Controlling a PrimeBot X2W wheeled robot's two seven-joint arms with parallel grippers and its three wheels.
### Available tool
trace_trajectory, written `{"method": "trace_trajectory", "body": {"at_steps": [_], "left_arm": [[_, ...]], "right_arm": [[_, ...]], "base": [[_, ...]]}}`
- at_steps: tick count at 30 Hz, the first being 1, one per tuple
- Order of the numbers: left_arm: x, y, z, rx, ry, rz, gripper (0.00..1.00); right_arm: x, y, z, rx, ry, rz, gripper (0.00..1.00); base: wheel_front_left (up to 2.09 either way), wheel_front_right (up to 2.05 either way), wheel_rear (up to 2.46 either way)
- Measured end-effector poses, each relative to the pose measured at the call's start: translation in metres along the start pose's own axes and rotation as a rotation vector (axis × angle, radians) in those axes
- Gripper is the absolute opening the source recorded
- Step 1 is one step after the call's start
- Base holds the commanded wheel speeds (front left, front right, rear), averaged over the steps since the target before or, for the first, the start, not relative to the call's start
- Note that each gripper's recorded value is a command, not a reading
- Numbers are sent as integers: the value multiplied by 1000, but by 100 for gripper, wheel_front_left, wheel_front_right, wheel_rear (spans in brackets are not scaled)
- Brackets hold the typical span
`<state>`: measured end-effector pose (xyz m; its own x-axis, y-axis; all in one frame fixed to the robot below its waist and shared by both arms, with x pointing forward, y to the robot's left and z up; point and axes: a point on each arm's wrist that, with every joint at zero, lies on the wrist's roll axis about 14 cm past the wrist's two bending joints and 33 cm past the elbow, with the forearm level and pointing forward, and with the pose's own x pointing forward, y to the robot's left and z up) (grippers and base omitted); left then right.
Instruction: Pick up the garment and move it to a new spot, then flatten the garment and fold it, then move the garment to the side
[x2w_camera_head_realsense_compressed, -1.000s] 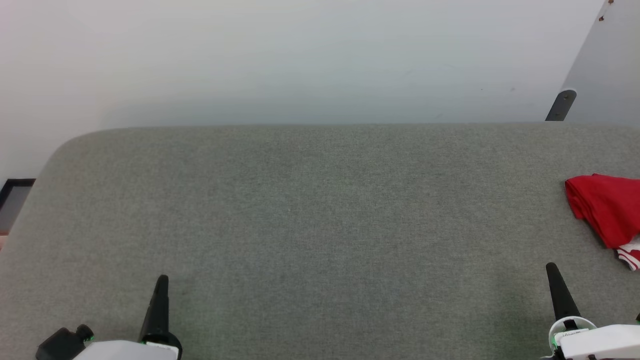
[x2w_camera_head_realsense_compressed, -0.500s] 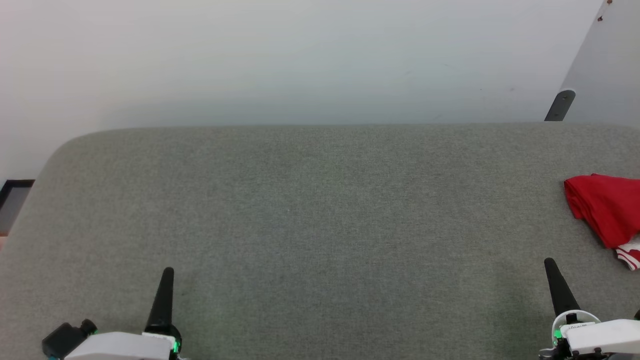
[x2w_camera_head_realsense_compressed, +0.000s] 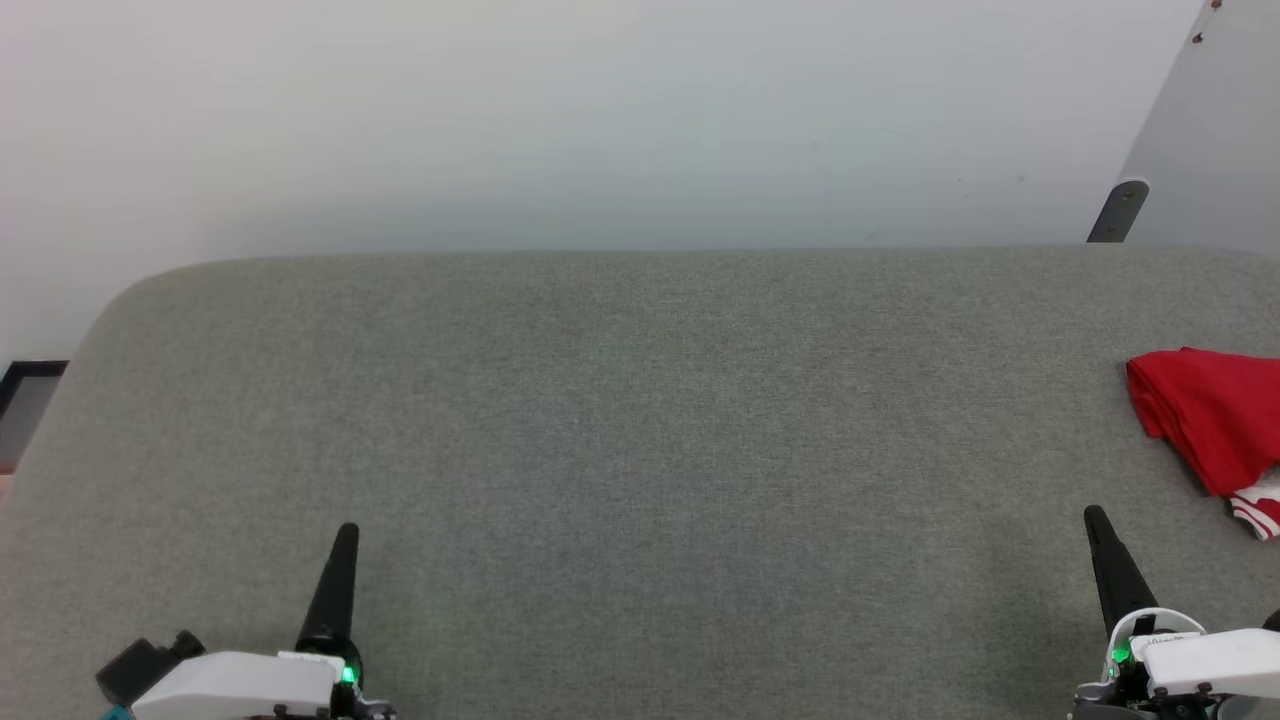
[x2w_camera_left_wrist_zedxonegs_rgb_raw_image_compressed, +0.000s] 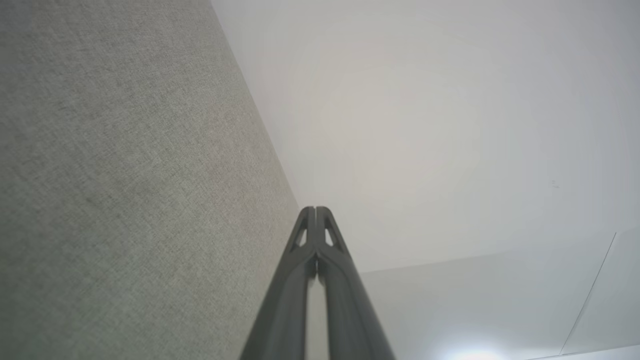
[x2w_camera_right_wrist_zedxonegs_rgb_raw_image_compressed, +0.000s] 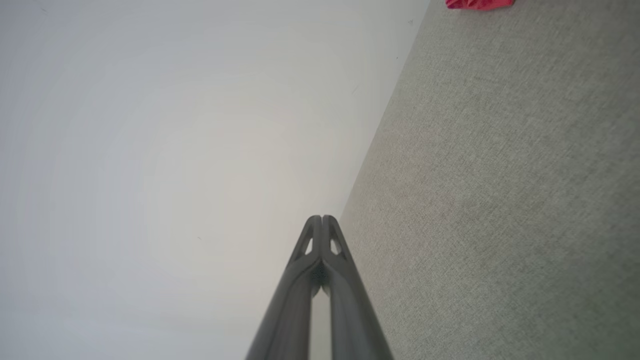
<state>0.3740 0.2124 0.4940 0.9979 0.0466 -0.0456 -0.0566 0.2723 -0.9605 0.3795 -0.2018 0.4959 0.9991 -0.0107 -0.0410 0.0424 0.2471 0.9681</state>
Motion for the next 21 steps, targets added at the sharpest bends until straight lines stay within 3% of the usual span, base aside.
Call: {"method": "trace_trajectory", "body": {"at_steps": [21], "left_arm": [[8, -8, -6, -167, 27, -21, 0]], "right_arm": [[5, 5, 0, 152, 5, 17, 0]], "base": [[0, 0, 0]]}}
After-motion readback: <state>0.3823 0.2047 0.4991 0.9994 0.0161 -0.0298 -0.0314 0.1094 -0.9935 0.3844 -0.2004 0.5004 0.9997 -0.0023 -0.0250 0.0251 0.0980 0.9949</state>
